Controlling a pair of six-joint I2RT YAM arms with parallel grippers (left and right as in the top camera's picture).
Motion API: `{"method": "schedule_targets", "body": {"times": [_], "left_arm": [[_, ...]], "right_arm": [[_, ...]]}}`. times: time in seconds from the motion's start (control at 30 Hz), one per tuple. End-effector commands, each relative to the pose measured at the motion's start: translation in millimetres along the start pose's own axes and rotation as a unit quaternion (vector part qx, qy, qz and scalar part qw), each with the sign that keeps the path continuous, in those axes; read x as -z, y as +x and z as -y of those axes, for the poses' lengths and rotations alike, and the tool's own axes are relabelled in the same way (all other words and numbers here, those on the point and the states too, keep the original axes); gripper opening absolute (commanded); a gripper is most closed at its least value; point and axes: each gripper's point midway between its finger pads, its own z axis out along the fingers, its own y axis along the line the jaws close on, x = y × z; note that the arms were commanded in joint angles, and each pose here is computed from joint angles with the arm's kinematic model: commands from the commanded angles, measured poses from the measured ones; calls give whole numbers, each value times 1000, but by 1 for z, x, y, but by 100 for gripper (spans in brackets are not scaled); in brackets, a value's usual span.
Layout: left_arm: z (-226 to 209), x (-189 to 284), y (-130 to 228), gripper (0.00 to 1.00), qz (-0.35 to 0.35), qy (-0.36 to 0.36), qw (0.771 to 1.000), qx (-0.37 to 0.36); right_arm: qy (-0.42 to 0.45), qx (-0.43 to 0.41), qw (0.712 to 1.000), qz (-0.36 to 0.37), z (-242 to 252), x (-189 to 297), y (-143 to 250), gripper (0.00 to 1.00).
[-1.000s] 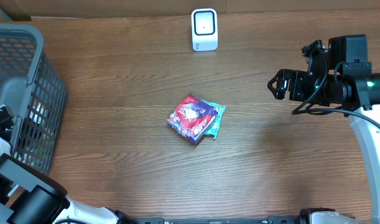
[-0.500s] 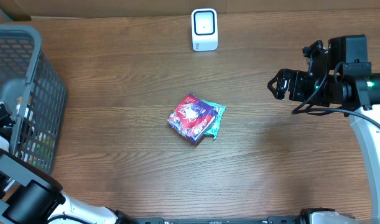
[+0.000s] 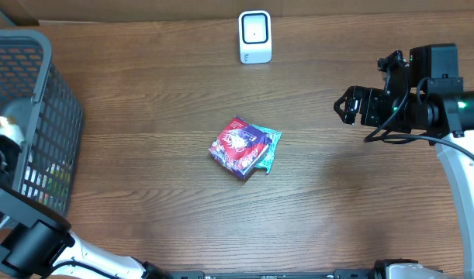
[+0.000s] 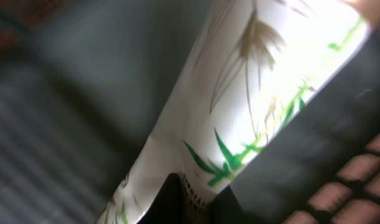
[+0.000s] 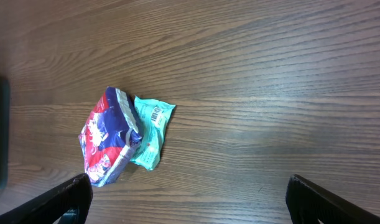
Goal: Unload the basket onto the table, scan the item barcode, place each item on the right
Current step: 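Grasp the white bamboo-print bottle in the basket with left gripper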
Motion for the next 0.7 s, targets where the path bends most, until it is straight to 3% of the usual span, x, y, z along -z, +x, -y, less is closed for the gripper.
{"method": "schedule_targets", "body": {"times": [0.0,0.23,0.67], "left_arm": [[34,68,-53,4,78,51,995,37],[57,134,-72,4,113,64,991,21],[54,133,-58,4,85,58,994,29]], "right_arm": [[-3,1,1000,1,-2,0,-1,100],[-4,1,1000,2,-2,0,-2,100],[-4,2,1000,6,-3,0,-4,100]]}}
